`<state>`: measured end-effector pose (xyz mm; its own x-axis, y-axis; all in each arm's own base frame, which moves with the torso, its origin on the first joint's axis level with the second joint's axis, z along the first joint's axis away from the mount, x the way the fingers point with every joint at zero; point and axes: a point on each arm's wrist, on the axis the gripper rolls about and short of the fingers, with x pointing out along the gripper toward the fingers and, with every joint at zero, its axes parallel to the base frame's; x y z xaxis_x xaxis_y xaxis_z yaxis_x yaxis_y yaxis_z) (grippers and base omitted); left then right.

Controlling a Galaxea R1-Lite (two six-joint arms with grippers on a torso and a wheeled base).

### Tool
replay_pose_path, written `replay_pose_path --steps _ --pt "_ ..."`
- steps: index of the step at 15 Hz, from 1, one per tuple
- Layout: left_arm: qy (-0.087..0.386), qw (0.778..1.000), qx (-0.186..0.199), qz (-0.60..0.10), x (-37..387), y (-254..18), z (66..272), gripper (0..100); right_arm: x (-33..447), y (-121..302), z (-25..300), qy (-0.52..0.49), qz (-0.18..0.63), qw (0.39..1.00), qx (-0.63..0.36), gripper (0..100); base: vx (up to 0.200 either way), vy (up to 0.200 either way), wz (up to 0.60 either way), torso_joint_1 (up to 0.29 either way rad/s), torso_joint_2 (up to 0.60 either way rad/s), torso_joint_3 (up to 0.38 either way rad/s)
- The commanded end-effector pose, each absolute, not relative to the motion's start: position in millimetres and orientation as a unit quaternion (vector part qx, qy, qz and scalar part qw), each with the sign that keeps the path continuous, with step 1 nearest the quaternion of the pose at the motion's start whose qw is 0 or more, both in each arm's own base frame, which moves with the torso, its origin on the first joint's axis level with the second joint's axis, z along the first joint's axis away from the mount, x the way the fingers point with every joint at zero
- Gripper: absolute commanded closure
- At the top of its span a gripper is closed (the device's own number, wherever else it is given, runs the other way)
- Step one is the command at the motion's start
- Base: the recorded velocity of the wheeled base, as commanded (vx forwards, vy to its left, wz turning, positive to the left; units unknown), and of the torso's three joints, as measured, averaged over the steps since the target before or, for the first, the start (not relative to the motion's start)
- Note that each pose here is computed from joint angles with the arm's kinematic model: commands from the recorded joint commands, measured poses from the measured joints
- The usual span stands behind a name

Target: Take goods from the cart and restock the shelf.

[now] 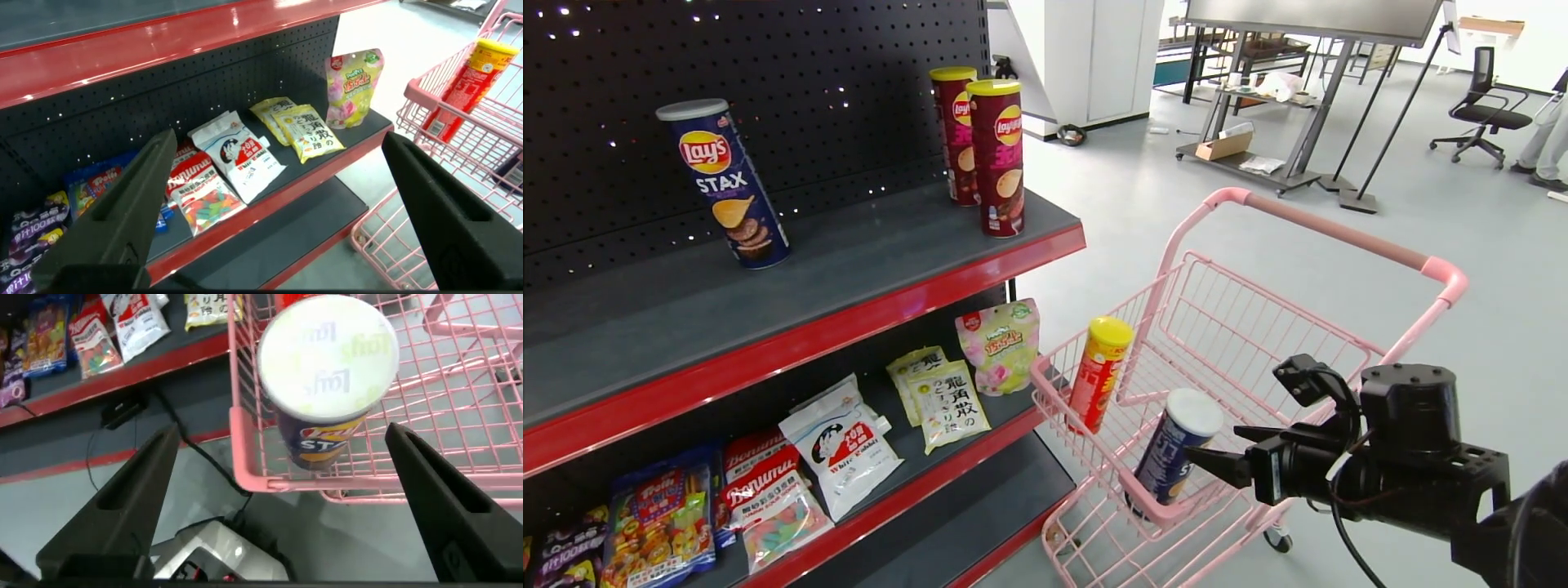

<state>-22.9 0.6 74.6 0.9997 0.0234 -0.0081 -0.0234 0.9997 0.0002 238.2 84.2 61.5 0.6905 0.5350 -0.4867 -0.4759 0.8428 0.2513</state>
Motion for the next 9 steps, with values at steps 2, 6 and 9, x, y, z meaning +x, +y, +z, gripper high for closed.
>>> replay_pose_path --steps 2,6,9 --pt "0.004 1.0 0.0 0.012 -23 1 75 0 251 88 37 0.305 0.26 0.915 0.047 0 0.0 0.0 0.0 0.0 0.0 0.0" --pt "0.004 1.0 0.0 0.012 -23 1 75 0 265 95 32 0.299 0.264 0.916 0.046 0 0.0 0.0 0.0 0.0 0.0 0.0" --pt "0.005 1.0 0.0 0.012 -23 1 75 0 275 103 29 0.294 0.271 0.915 0.043 0 0.0 0.0 0.0 0.0 0.0 0.0"
